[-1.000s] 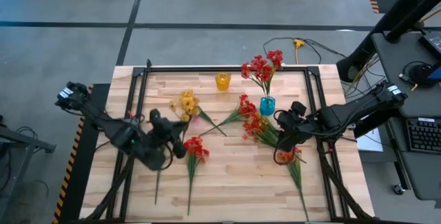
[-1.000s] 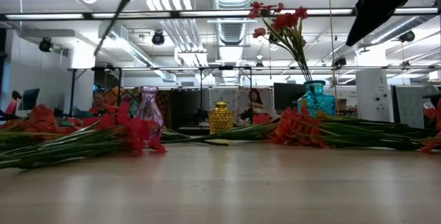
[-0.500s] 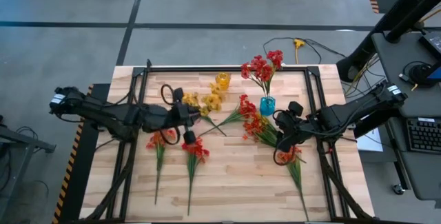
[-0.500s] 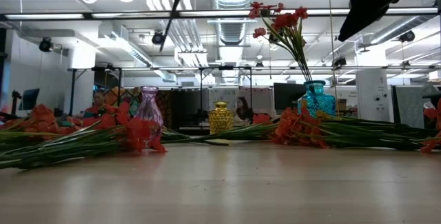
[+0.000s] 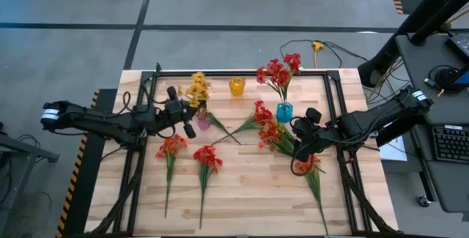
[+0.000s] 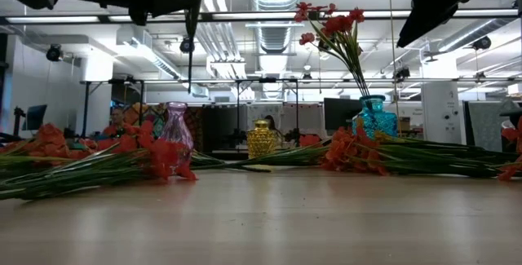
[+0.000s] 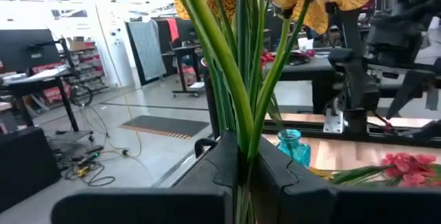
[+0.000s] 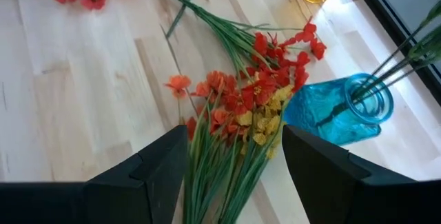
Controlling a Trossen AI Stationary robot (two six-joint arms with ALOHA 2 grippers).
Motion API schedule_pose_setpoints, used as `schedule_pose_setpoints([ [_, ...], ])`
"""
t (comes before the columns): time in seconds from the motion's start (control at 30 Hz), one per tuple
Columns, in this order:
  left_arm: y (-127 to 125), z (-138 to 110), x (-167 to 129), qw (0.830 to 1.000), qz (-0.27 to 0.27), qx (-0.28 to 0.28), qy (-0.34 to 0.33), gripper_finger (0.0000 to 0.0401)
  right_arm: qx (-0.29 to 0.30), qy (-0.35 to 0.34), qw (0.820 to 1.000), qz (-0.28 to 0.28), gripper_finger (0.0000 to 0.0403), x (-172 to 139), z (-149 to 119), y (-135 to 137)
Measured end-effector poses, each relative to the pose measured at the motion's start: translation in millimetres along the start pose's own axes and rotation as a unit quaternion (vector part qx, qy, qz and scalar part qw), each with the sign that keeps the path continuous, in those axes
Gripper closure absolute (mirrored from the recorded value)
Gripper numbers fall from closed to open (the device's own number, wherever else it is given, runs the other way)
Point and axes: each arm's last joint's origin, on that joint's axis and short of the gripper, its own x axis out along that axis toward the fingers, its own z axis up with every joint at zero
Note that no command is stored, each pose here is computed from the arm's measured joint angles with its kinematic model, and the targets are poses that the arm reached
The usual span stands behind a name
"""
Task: Sort flowers into vase by color
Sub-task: Put the bottom left yellow flower into the purple vase
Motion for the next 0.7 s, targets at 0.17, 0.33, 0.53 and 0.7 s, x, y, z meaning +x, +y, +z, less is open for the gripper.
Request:
schedule_pose_setpoints([
  [0.17,4.0,-0.1,-4.2,1.000,0.026,0.008,0.009,0.0399,0.001,-0.009,1.000,-0.008,0.0174,0.0,1.0,-0.1],
  [0.33,7.2,-3.0,-7.1,0.998,0.050,0.019,0.032,0.0399,0.003,-0.012,1.000,-0.008,0.0174,0.0,1.4,0.0],
  [0.53,8.3,-12.7,-7.4,0.997,0.060,0.000,0.049,0.0399,0.004,-0.014,1.000,-0.006,0.0174,0.0,2.0,0.4],
  [0.7,8.0,-16.6,-7.9,0.997,0.062,-0.012,0.054,0.0398,0.005,-0.015,1.000,-0.005,0.0174,0.0,2.2,0.5],
])
